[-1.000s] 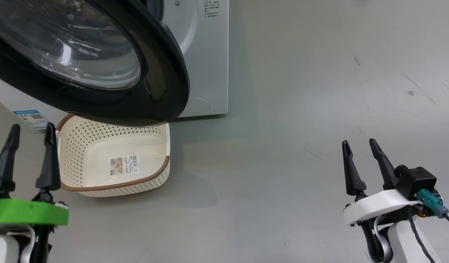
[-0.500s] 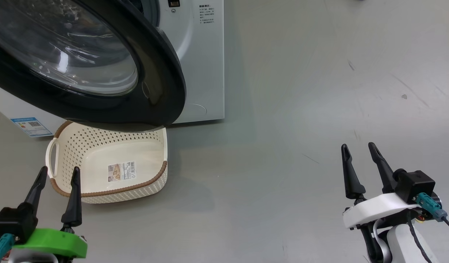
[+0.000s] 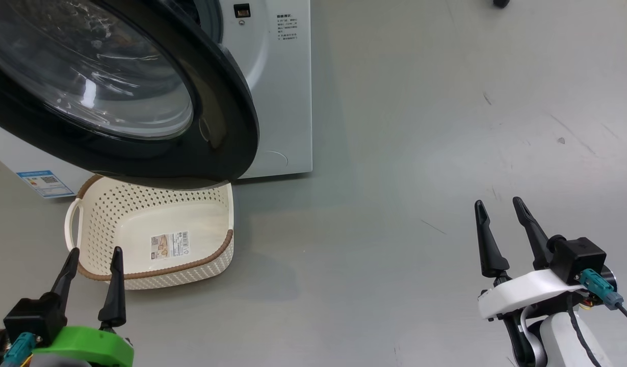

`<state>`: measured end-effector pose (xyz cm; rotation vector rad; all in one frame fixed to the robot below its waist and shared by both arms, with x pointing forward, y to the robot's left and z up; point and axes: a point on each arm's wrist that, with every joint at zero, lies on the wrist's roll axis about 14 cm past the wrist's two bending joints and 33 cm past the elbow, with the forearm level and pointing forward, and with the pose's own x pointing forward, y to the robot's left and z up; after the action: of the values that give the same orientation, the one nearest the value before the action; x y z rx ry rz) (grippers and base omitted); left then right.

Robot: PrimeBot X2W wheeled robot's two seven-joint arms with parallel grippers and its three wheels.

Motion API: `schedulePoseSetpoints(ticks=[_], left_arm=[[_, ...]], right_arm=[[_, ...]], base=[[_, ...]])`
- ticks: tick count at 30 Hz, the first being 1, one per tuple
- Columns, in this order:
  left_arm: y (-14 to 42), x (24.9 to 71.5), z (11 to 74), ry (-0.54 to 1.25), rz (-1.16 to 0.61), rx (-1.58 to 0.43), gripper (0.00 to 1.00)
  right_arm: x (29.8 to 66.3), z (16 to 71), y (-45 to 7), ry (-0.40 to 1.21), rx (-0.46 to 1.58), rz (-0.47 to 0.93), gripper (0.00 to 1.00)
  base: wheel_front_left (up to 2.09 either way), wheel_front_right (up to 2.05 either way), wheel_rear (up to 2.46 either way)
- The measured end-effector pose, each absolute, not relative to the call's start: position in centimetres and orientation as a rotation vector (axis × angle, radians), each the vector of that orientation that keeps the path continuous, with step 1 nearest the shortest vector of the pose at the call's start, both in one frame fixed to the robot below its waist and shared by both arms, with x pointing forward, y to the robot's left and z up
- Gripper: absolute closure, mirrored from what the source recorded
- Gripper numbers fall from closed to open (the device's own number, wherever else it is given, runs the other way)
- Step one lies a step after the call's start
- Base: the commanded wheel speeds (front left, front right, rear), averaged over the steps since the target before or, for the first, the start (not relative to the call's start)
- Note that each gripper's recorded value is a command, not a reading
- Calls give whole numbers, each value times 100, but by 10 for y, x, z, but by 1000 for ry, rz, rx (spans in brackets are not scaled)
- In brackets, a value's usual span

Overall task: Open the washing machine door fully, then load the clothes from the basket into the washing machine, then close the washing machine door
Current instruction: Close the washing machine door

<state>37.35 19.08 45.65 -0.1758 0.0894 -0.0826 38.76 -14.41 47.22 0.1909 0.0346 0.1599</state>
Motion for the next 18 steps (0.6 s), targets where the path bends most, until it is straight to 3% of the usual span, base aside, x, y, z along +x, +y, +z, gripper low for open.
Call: schedulePoseSetpoints(ticks=[18], left_arm=[[198, 372, 459, 75, -34, -170, 0]], right_arm=[[385, 470, -138, 43, 180, 180, 0]], base=[[0, 0, 0]])
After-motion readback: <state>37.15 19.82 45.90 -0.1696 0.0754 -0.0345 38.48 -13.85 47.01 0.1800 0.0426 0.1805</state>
